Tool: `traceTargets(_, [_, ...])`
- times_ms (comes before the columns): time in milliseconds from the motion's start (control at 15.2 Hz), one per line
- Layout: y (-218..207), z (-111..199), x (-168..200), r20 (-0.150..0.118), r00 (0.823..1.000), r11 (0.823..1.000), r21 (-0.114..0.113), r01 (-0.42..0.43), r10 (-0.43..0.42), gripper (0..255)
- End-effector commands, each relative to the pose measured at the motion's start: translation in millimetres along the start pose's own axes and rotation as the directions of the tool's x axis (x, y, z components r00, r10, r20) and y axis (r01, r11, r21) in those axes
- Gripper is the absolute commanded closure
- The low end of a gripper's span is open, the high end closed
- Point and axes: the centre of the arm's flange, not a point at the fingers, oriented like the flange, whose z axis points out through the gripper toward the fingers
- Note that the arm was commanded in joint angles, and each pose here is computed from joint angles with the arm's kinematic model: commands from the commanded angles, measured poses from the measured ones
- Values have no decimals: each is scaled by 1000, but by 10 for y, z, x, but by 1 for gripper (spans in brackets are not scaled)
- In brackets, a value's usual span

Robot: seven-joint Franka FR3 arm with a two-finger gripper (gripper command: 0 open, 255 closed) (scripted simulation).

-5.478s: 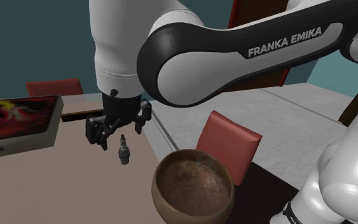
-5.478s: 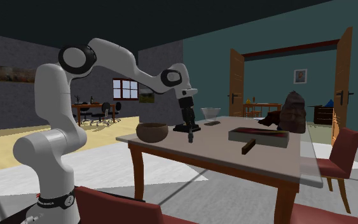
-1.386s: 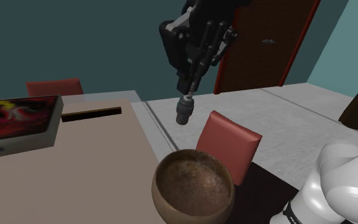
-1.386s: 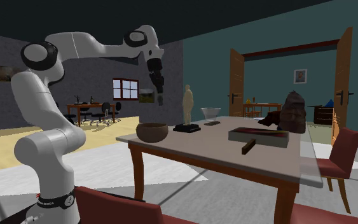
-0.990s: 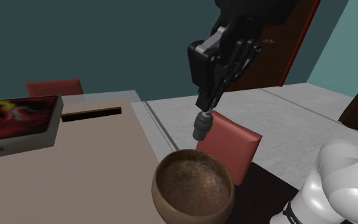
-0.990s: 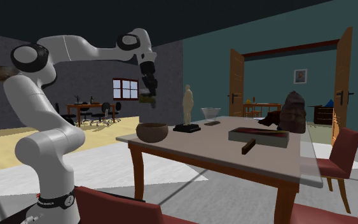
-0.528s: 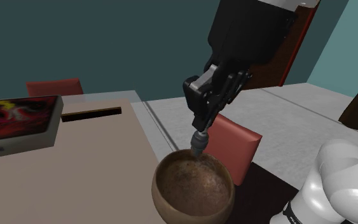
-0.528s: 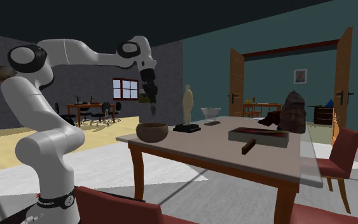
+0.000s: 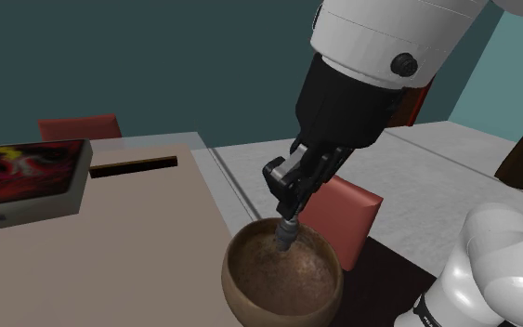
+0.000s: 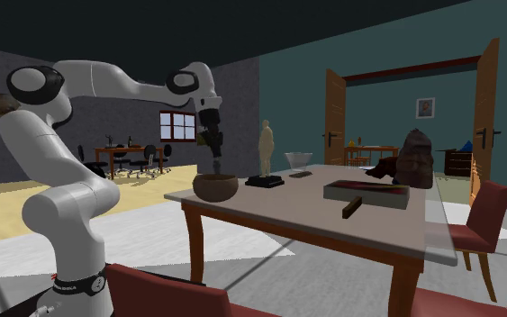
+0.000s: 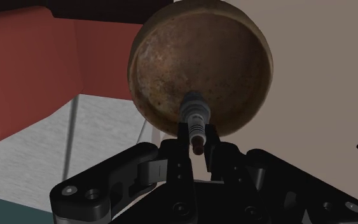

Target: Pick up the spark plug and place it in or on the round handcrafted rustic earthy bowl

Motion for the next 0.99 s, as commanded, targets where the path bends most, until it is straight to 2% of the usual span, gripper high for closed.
traceTargets(0, [-10, 45, -9, 0, 1000, 1000, 0, 0, 0, 255])
traceTargets(462, [-10, 45, -9, 0, 1000, 1000, 0, 0, 0, 255])
traceTargets(528, [-10, 45, -9, 0, 1000, 1000, 0, 0, 0, 0])
traceTargets(858, [-10, 45, -9, 0, 1000, 1000, 0, 0, 0, 0])
traceTargets(924, [-10, -87, -9, 0, 1000, 1000, 0, 0, 0, 0])
